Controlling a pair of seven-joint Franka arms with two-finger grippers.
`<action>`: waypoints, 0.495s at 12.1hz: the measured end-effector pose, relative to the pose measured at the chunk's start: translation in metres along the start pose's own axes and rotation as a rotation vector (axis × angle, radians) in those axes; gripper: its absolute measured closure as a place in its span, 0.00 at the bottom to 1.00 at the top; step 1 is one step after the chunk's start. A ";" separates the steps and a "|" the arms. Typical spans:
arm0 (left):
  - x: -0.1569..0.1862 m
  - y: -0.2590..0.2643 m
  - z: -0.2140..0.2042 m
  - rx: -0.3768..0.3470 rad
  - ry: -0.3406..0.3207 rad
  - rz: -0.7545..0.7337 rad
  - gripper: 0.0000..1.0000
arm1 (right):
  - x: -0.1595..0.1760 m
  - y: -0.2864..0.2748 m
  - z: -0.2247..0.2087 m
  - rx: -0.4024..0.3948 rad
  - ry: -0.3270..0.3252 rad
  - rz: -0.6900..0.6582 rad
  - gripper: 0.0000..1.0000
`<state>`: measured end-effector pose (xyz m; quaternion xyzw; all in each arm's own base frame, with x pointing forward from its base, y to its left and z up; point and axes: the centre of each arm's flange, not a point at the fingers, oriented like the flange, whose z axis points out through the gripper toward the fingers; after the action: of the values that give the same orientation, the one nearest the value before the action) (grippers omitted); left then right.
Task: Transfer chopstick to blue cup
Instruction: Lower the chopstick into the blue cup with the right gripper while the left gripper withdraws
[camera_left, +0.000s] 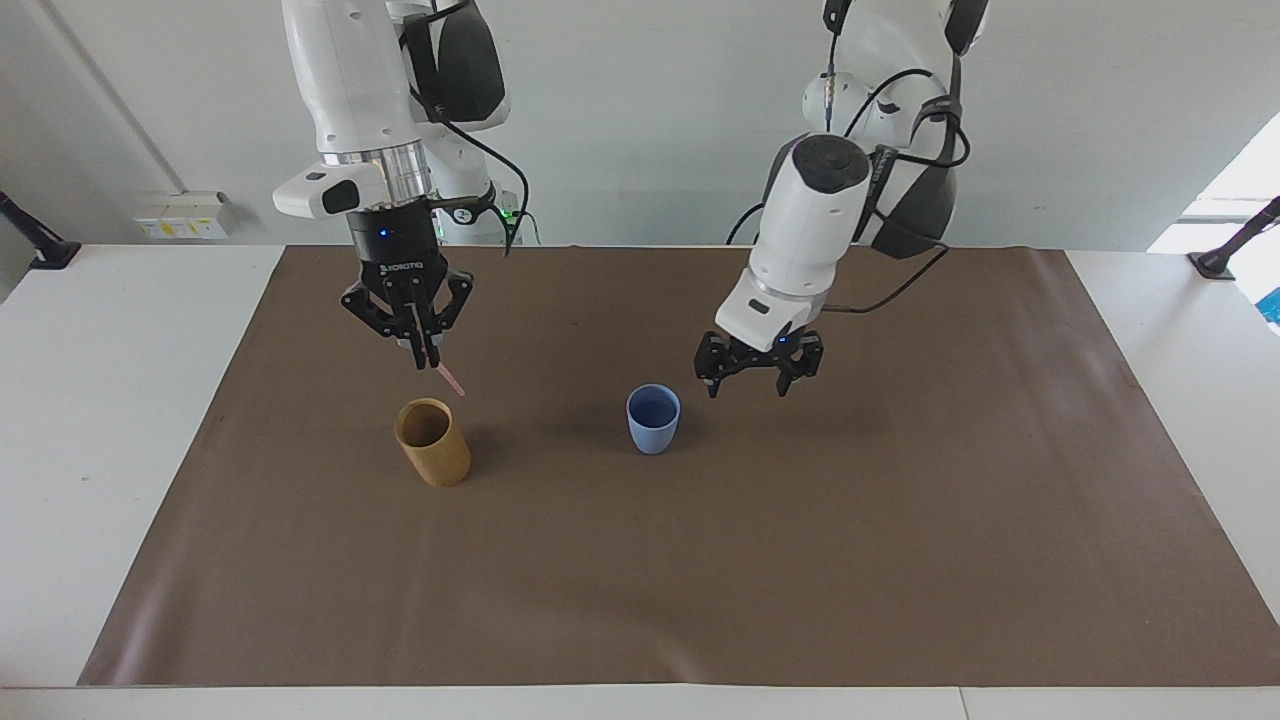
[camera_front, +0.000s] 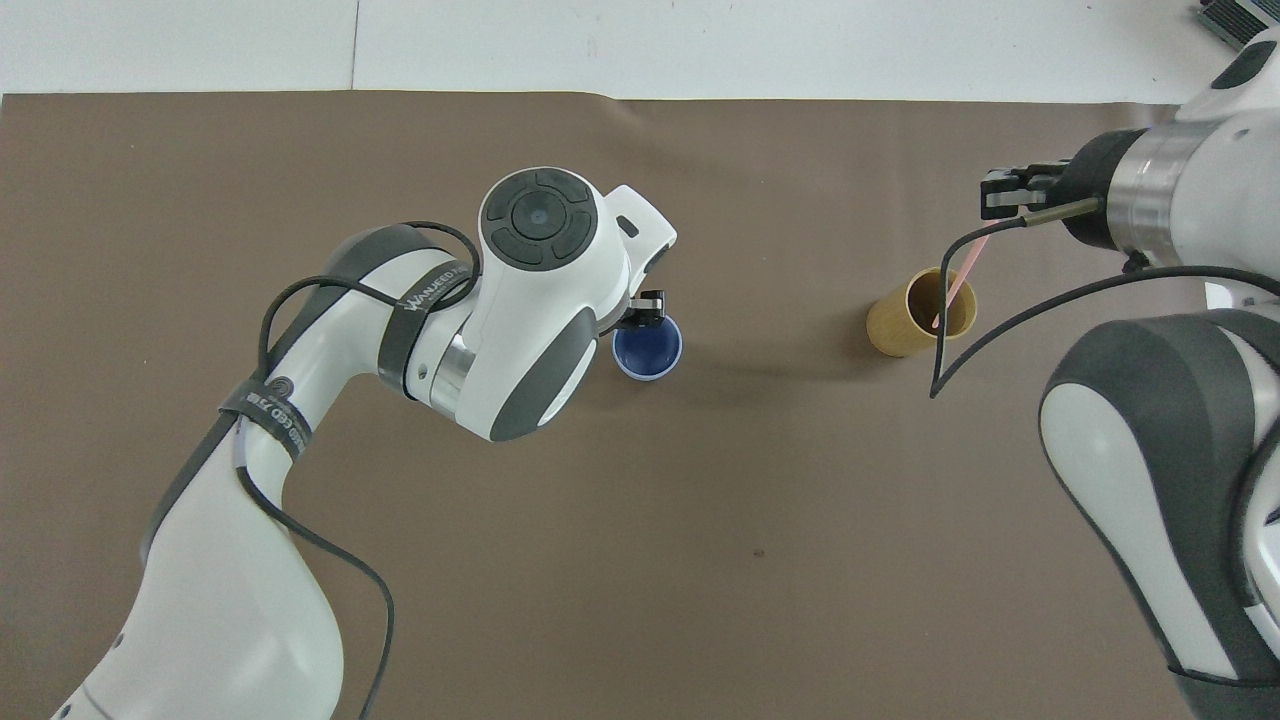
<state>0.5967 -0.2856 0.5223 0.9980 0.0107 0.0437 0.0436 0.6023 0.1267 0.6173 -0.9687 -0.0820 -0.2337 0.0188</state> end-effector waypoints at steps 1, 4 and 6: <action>0.005 -0.037 -0.015 0.014 -0.009 0.014 0.00 | 0.001 -0.009 -0.002 0.007 0.004 -0.011 0.92; 0.007 -0.143 -0.030 0.047 -0.074 0.103 0.00 | -0.002 -0.059 -0.003 0.047 0.013 -0.017 0.92; 0.008 -0.198 -0.041 0.050 -0.096 0.161 0.00 | -0.002 -0.102 -0.002 0.087 0.056 -0.041 0.92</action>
<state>0.5977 -0.0847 0.5467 0.9974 -0.0707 -0.0009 0.0156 0.5828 0.2271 0.6176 -0.9580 -0.1115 -0.2575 0.0584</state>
